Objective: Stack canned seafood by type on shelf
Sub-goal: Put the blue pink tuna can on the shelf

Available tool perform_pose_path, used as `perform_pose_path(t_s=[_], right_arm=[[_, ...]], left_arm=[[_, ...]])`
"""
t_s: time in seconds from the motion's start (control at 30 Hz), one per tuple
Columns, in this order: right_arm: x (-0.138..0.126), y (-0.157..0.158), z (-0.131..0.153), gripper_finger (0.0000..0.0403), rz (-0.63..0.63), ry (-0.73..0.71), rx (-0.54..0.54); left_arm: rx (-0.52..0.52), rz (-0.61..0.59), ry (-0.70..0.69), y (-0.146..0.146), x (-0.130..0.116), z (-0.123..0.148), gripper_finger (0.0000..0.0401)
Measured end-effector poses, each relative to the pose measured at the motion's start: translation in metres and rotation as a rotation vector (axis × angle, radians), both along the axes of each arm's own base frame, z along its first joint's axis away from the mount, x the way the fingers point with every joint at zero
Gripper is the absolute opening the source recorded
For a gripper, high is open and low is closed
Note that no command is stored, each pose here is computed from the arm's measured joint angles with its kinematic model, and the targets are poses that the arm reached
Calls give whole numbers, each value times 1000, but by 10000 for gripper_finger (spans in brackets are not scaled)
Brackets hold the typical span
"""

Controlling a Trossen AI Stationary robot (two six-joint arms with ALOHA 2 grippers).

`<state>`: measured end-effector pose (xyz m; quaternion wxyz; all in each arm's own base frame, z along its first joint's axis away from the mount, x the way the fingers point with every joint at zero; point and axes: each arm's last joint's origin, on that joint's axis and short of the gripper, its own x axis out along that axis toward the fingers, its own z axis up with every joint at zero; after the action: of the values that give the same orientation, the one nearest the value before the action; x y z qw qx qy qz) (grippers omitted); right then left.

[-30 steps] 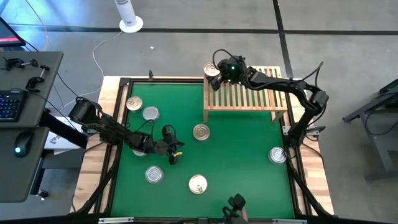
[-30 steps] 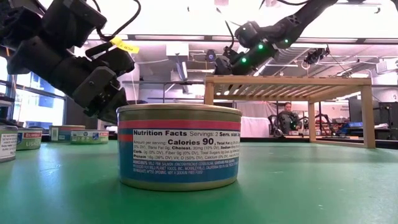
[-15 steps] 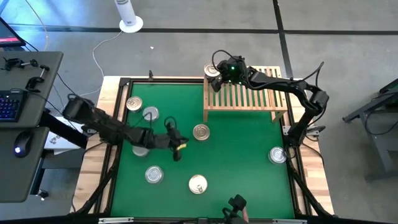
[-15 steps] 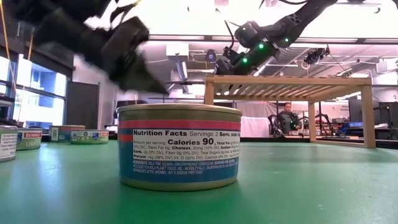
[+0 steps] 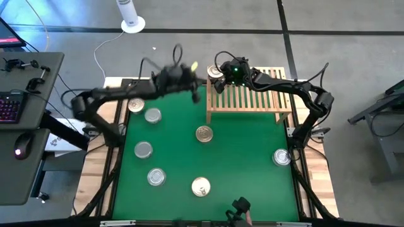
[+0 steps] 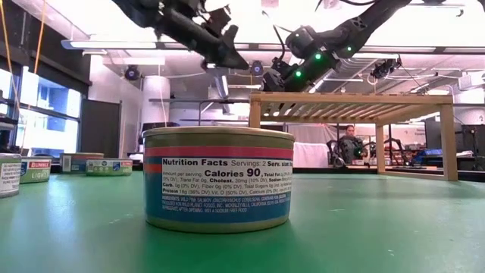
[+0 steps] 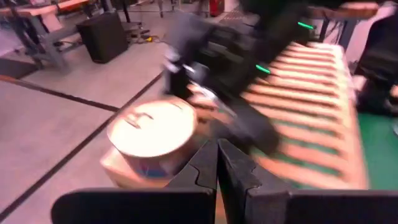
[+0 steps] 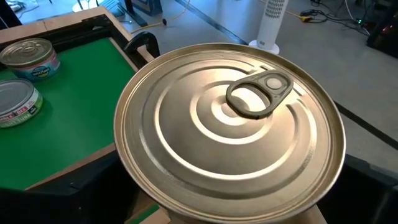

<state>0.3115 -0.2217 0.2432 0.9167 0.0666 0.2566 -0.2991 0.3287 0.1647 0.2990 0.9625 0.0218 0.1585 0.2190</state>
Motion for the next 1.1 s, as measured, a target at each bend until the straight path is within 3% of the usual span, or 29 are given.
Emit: perform_pose_path(t_s=[0.17, 0.37, 0.83, 1.1], right_arm=[[1, -1, 0, 400, 1, -11, -10], [1, -1, 1, 400, 2, -19, -15], [-1, 2, 2, 400, 18, 12, -17], [-19, 15, 20, 400, 16, 72, 19]], left_arm=[[-54, -35, 16, 59, 22, -1, 0], [-111, -11, 166, 94, 39, -4, 0], [-160, -11, 296, 104, 43, -20, 0], [-167, -17, 303, 103, 43, -22, 0]])
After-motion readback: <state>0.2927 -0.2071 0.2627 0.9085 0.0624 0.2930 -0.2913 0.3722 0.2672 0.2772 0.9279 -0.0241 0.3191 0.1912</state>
